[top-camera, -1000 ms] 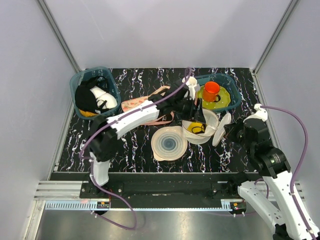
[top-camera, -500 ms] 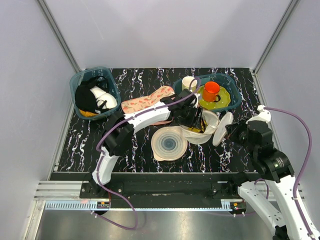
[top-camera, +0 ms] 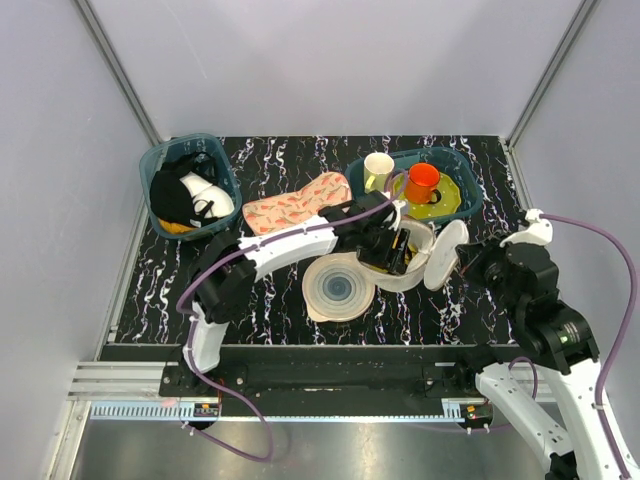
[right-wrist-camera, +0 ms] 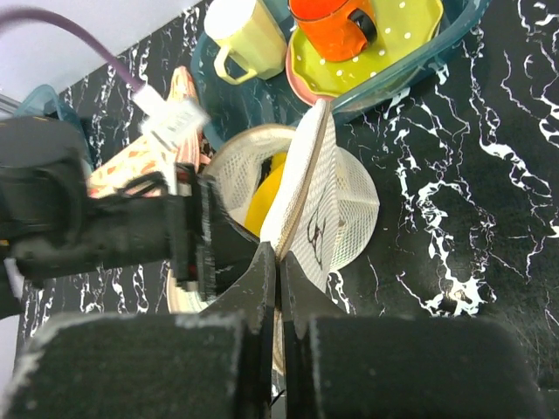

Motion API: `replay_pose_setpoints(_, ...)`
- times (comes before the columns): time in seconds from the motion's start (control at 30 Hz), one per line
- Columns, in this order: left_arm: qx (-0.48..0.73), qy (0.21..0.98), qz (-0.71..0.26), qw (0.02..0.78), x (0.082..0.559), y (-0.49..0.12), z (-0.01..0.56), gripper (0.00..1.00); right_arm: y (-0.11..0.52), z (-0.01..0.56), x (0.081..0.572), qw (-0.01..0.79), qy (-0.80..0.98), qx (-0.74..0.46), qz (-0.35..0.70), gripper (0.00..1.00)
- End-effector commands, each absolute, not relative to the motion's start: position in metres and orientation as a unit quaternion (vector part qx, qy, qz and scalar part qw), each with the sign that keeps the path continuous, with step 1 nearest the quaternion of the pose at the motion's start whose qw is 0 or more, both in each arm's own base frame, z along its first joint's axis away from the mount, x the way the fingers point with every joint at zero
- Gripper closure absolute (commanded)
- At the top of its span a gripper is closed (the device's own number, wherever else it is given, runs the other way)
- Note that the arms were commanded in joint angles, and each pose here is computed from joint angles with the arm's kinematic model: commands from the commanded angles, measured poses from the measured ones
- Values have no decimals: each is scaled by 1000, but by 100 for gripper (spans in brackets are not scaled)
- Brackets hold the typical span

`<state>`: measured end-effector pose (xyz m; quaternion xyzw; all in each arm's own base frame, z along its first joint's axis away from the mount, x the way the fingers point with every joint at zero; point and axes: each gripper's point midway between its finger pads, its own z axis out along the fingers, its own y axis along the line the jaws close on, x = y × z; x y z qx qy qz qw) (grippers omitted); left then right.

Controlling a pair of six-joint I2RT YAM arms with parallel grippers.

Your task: Unzip the laundry bag and remove the bra

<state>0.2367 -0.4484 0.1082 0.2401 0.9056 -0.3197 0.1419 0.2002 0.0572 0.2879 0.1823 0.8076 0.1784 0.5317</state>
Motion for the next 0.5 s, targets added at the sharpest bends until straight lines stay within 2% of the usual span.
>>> replay_pose_setpoints(0.0,235,873,-358,232,258,-460,176,37,69,266,213,516,818,175,185,100)
replay_pose_setpoints(0.17,234,879,-326,256,277,-471,161,42,76,260,216,510,818,175,200,100)
replay_pose_setpoints(0.27,231,884,-303,271,291,-474,148,50,72,263,215,515,818,172,191,100)
replay_pose_setpoints(0.47,214,890,-254,312,317,-471,120,53,67,263,211,517,818,175,182,100)
